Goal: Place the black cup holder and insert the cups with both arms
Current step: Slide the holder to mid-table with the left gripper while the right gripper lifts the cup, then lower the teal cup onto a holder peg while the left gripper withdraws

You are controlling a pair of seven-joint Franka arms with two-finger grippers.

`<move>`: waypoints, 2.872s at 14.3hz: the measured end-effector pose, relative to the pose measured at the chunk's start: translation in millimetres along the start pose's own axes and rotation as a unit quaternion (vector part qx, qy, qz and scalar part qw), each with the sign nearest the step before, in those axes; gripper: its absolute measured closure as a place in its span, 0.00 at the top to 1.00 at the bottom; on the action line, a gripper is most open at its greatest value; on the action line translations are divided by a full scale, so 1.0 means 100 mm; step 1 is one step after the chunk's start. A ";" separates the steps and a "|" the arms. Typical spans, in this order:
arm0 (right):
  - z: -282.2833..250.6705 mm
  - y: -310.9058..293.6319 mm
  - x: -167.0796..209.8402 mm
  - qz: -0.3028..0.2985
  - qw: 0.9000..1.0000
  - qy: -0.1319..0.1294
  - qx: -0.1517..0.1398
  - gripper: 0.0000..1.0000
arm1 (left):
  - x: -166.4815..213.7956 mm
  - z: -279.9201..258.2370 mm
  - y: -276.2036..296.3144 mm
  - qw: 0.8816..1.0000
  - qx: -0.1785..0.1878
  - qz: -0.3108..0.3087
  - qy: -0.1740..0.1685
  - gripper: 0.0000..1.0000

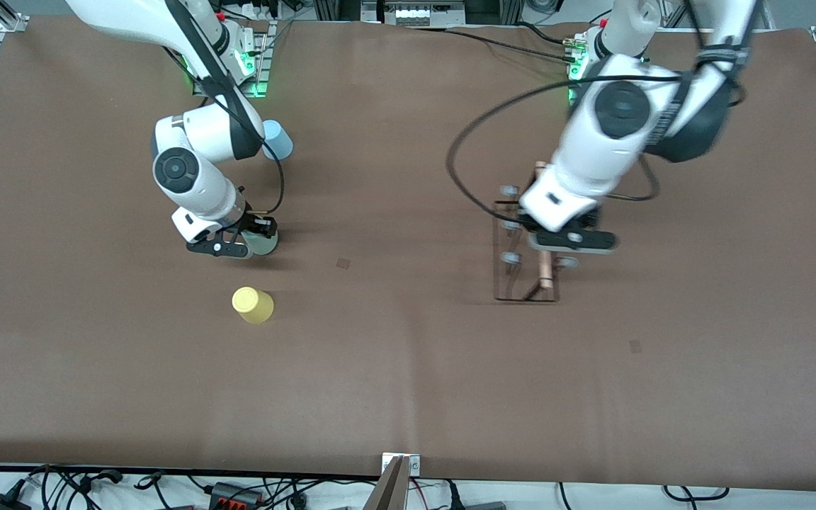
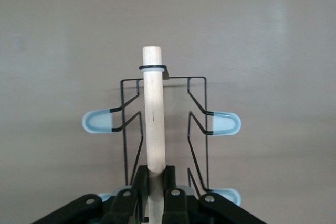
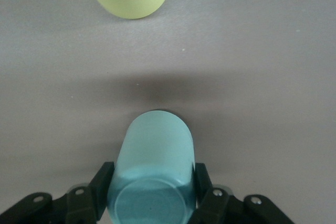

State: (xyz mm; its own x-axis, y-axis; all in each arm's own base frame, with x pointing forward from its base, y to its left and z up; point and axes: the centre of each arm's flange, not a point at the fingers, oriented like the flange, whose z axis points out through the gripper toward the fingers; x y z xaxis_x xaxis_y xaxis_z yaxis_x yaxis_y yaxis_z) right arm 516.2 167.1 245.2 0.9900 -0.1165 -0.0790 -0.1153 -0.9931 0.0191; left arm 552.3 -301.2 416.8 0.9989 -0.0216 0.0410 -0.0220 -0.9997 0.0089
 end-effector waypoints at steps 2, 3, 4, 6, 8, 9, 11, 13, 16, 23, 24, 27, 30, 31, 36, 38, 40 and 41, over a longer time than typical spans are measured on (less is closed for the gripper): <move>-0.22 0.09 0.00 -0.001 1.000 -0.006 -0.003 0.67 | 0.03 0.08 0.27 1.000 -0.004 0.005 0.002 0.16; -0.40 0.18 -0.01 -0.005 1.000 -0.011 -0.005 0.67 | 0.05 0.11 0.40 1.000 -0.008 0.007 0.005 0.16; -0.60 0.31 -0.02 -0.009 1.000 -0.017 -0.007 0.67 | 0.07 0.14 0.55 1.000 -0.011 0.003 0.006 0.16; -1.07 0.64 -0.11 -0.021 0.999 -0.035 -0.010 0.67 | 0.04 0.25 0.83 1.000 -0.013 -0.018 0.004 0.16; -1.47 0.84 -0.25 -0.026 0.999 -0.039 -0.010 0.67 | -0.06 0.40 1.10 1.000 -0.011 -0.026 -0.003 0.16; -1.62 0.86 -0.32 -0.027 0.999 -0.036 -0.010 0.67 | -0.12 0.48 1.24 1.000 -0.012 -0.026 -0.004 0.16; -1.83 0.81 -0.39 -0.032 0.999 -0.032 -0.011 0.67 | -0.17 0.60 1.50 0.999 -0.028 -0.039 0.011 0.16; -1.94 0.73 -0.40 -0.040 0.999 -0.029 -0.012 0.67 | -0.19 0.68 1.67 0.997 -0.045 -0.051 0.024 0.16; -1.95 0.62 -0.42 -0.049 0.998 -0.028 -0.015 0.67 | -0.25 0.75 1.82 0.997 -0.051 -0.058 0.027 0.16; -1.88 0.53 -0.43 -0.058 0.998 -0.035 -0.017 0.67 | -0.21 0.63 1.84 0.997 -0.035 -0.036 0.058 0.58; -1.88 0.52 -0.43 -0.058 0.998 -0.035 -0.017 0.67 | -0.19 0.54 1.81 0.997 -0.029 -0.033 0.062 0.66; -1.89 0.49 -0.44 -0.050 0.998 -0.039 0.002 0.67 | -0.16 0.18 1.63 0.999 0.000 -0.007 0.054 0.95; -1.94 0.38 -0.45 -0.018 0.998 -0.045 0.043 0.67 | -0.02 -0.30 1.11 0.998 0.033 0.037 0.033 1.00; -1.97 0.28 -0.46 0.002 0.998 -0.040 0.047 0.67 | 0.05 -0.45 0.87 0.998 0.042 0.047 0.024 1.00; -2.08 -0.86 -0.60 0.093 0.993 0.003 0.071 0.67 | 0.37 -1.01 -0.43 0.995 0.066 0.073 -0.014 1.00; -1.98 -1.38 -0.68 0.136 0.987 0.009 0.090 0.67 | 0.39 -1.16 -0.86 0.994 0.071 0.072 -0.037 1.00; -1.86 -1.83 -0.76 0.162 0.982 0.008 0.093 0.67 | 0.37 -1.35 -1.31 0.994 0.066 0.066 -0.057 1.00; -1.80 -2.02 -0.81 0.174 0.981 0.010 0.088 0.67 | 0.36 -1.46 -1.55 0.994 0.056 0.069 -0.061 1.00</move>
State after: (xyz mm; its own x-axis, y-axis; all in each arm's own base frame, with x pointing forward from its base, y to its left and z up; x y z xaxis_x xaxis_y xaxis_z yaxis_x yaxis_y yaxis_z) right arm 473.7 378.9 426.8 0.8898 -0.4494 -0.0792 -0.4562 -0.8802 -0.1306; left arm 585.3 -145.8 563.1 0.9845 -0.1523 -0.0874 -0.1608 -0.9818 -0.1008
